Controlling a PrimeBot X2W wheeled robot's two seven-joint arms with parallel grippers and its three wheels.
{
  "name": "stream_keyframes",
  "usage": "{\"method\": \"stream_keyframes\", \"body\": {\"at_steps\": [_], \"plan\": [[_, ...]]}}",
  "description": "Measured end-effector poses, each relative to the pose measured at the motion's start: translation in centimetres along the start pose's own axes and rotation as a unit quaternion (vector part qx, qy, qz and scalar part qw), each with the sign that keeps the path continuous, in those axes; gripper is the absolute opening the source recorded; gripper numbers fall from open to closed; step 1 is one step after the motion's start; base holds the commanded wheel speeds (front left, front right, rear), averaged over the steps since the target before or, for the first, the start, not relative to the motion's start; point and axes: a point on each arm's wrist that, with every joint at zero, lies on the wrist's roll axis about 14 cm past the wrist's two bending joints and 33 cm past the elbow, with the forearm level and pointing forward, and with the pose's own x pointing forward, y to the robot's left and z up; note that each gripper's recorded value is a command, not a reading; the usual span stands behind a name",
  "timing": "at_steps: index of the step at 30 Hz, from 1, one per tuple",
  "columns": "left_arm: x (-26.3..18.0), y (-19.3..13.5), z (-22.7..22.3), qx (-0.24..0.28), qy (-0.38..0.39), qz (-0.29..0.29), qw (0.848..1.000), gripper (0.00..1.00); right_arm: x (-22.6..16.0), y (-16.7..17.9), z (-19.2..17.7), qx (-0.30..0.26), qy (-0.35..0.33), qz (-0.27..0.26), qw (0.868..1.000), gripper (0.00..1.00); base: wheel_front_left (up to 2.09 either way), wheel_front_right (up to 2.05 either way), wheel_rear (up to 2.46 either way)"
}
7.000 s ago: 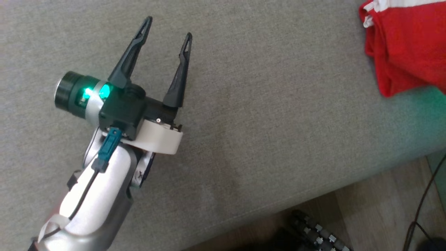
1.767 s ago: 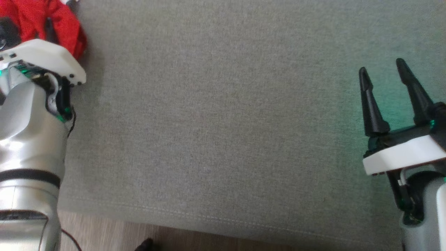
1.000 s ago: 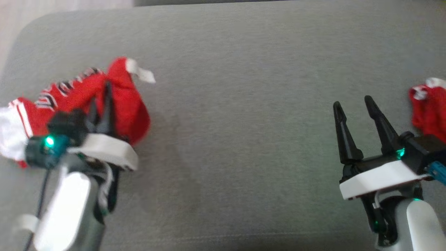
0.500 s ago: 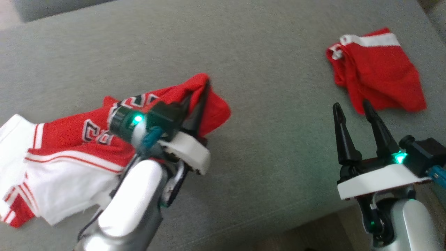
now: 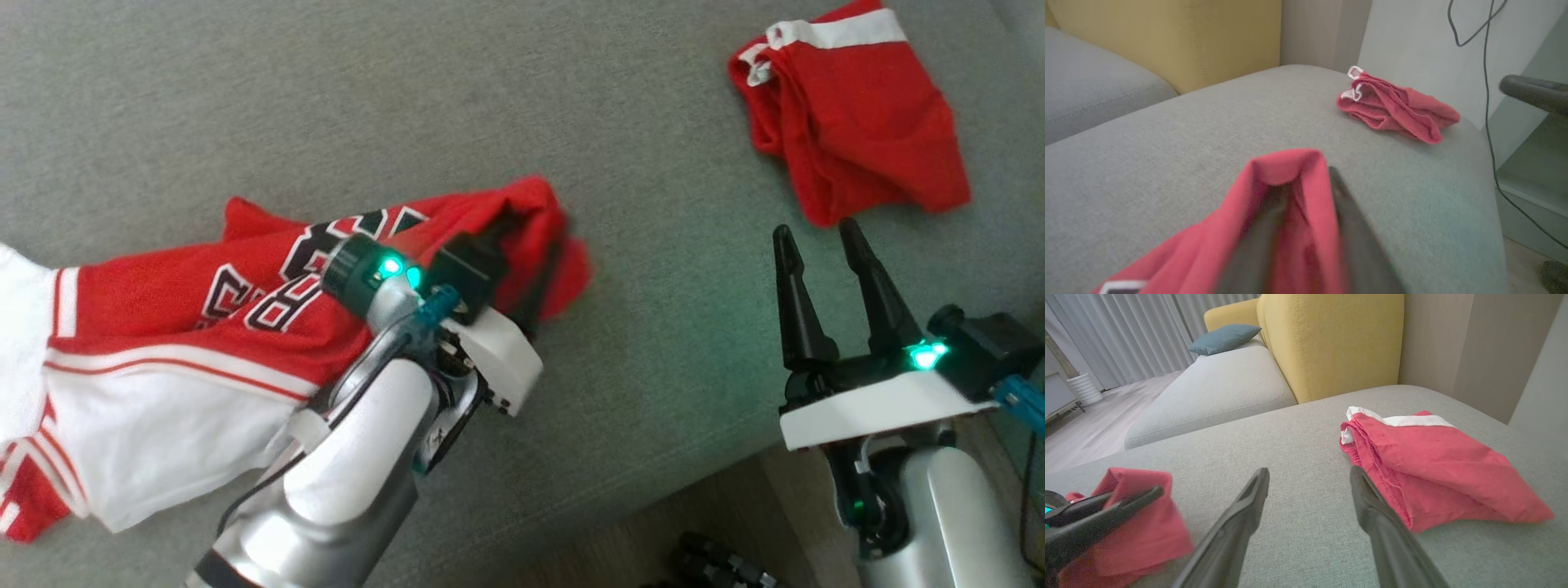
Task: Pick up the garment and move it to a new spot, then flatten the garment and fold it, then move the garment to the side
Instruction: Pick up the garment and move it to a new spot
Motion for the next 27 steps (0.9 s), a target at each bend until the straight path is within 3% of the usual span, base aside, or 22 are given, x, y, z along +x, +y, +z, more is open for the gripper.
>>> {"method": "stream_keyframes", "body": {"at_steps": [9,16,22,27], "plan": [[-2.0,0.2,1.2,0.021,-0.020,0.009,1.000,1.00,1.1,2.0,0.1,0.003,-0.007,0.034,0.999,1.00,0.00,0.00,0.00],[-6.2,3.5,3.8,0.034,-0.071,0.100,0.992,1.00,1.9,4.5,0.8,-0.010,-0.010,0.072,0.997,1.00,0.00,0.00,0.00],[-11.5,9.1,6.5,0.048,-0.112,0.230,0.966,1.00,2.3,6.7,2.0,-0.020,-0.021,0.105,0.994,1.00,0.00,0.00,0.00],[-17.3,13.2,7.0,0.054,-0.116,0.340,0.932,1.00,2.1,7.9,1.9,-0.026,-0.014,0.121,0.992,1.00,0.00,0.00,0.00]]}}
